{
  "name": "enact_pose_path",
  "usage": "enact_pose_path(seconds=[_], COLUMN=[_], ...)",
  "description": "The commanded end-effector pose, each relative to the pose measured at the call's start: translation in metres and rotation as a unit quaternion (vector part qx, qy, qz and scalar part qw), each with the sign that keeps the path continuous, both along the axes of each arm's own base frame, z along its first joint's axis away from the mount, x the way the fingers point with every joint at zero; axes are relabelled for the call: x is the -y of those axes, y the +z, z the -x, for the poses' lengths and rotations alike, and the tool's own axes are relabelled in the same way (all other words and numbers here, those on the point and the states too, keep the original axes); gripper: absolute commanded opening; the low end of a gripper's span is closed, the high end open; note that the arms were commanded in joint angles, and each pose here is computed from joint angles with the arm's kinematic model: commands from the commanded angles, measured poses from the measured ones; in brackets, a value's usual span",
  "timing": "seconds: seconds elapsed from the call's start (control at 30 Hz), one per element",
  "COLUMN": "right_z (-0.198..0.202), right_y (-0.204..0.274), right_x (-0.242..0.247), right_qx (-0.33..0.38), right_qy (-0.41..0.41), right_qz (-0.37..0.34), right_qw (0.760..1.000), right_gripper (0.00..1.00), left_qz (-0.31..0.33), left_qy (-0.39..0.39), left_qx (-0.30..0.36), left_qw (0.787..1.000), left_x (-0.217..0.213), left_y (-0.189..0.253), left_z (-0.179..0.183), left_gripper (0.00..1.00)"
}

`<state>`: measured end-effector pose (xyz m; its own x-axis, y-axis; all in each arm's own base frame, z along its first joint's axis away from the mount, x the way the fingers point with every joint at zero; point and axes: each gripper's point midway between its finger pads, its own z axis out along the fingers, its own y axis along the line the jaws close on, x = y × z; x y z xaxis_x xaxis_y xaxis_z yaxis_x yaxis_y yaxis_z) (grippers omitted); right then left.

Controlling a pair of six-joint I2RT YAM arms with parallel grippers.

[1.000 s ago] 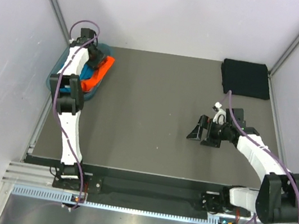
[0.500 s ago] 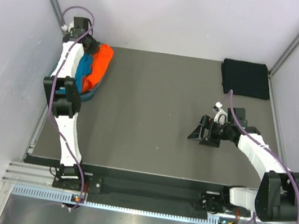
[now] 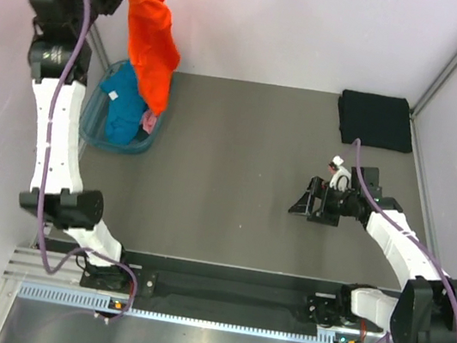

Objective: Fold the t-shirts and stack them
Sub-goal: Move the tshirt to the center of the board

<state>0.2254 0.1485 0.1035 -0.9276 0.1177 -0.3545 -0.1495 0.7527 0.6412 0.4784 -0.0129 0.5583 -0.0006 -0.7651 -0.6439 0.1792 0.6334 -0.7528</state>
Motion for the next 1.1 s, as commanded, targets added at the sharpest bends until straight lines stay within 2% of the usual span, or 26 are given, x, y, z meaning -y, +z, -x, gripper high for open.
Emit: enact_pose_path(seconds=[0.0,0.03,0.1,0.23,0.27,0.3,0.33,0.4,0.43,0.47,0.5,0.53,0.57,0.6,0.63,0.67,0.73,0.8,0.83,0.9,0.97,1.07], right_z=[0.002,0.003,0.004,0.003,0.002,0.001,-0.001,-0.001,-0.001,0.001,0.006,0.007,0.009,0.013,0.013,0.011,0.013,0.011,0.011,0.008,-0.001,-0.007], right_y=[0.013,0.014,0.018,0.027,0.034,0.039,0.045,0.053,0.054,0.051,0.051,0.051,0.05,0.046,0.047,0.051,0.048,0.05,0.051,0.055,0.06,0.053], right_x=[0.002,0.002,0.002,0.004,0.006,0.007,0.008,0.009,0.007,0.006,0.003,0.005,0.007,0.015,0.021,0.026,0.043,0.054,0.056,0.056,0.045,0.009], right_qx=[0.018,0.018,0.027,0.046,0.057,0.067,0.075,0.082,0.081,0.067,0.058,0.054,0.05,0.044,0.046,0.058,0.053,0.062,0.064,0.08,0.1,0.087], right_qy=[-0.002,-0.001,0.001,0.003,0.003,0.003,-0.004,-0.012,-0.009,-0.011,-0.006,-0.011,-0.014,-0.03,-0.038,-0.042,-0.067,-0.082,-0.086,-0.082,-0.056,0.009], right_qz=[-0.005,-0.005,-0.006,0.0,0.003,0.005,0.004,-0.003,-0.008,-0.016,-0.03,-0.035,-0.035,-0.01,0.007,0.025,0.073,0.103,0.109,0.112,0.102,0.1], right_qw=[1.0,1.0,1.0,0.999,0.998,0.998,0.997,0.997,0.997,0.998,0.998,0.998,0.998,0.999,0.998,0.997,0.994,0.989,0.988,0.987,0.988,0.991], right_gripper=[0.87,0.87,0.87,0.88,0.97,1.0,1.0,1.0,1.0,1.0,1.0,1.0,1.0,1.0,1.0,1.0,1.0,1.0,1.0,0.93,0.83,0.78], left_qz=[0.02,0.03,0.069,0.063,0.045,0.039,0.041,0.039,0.035,0.017,0.003,-0.015,-0.049,-0.081,-0.103,-0.121,-0.162,-0.192,-0.208,-0.231,-0.246,-0.261], left_qy=[-0.066,-0.103,-0.156,-0.254,-0.292,-0.31,-0.347,-0.377,-0.388,-0.416,-0.41,-0.413,-0.42,-0.387,-0.376,-0.363,-0.326,-0.3,-0.268,-0.256,-0.248,-0.241], left_qx=[0.09,0.086,0.109,0.095,0.096,0.084,0.05,0.01,-0.033,-0.058,-0.091,-0.126,-0.197,-0.223,-0.259,-0.289,-0.328,-0.346,-0.348,-0.352,-0.374,-0.436], left_qw=[0.994,0.991,0.979,0.961,0.951,0.946,0.935,0.925,0.92,0.907,0.908,0.902,0.885,0.891,0.884,0.877,0.872,0.868,0.874,0.87,0.859,0.827], left_x=[0.028,0.04,0.058,0.124,0.159,0.178,0.213,0.246,0.264,0.291,0.302,0.314,0.33,0.329,0.328,0.327,0.311,0.294,0.282,0.27,0.256,0.234], left_y=[0.065,0.061,0.079,0.074,0.07,0.062,0.038,0.004,-0.033,-0.057,-0.082,-0.11,-0.157,-0.181,-0.206,-0.229,-0.261,-0.275,-0.28,-0.286,-0.304,-0.356], left_z=[0.059,0.064,0.093,0.129,0.148,0.155,0.167,0.176,0.173,0.187,0.185,0.187,0.194,0.187,0.189,0.186,0.184,0.187,0.181,0.186,0.196,0.224], left_gripper=[0.0,0.0,0.0,0.0,0.0,0.0,0.0,0.0,0.0,0.0,0.0,0.11,0.26,0.42,0.55,0.58,0.59,0.59,0.59,0.57,0.54,0.49])
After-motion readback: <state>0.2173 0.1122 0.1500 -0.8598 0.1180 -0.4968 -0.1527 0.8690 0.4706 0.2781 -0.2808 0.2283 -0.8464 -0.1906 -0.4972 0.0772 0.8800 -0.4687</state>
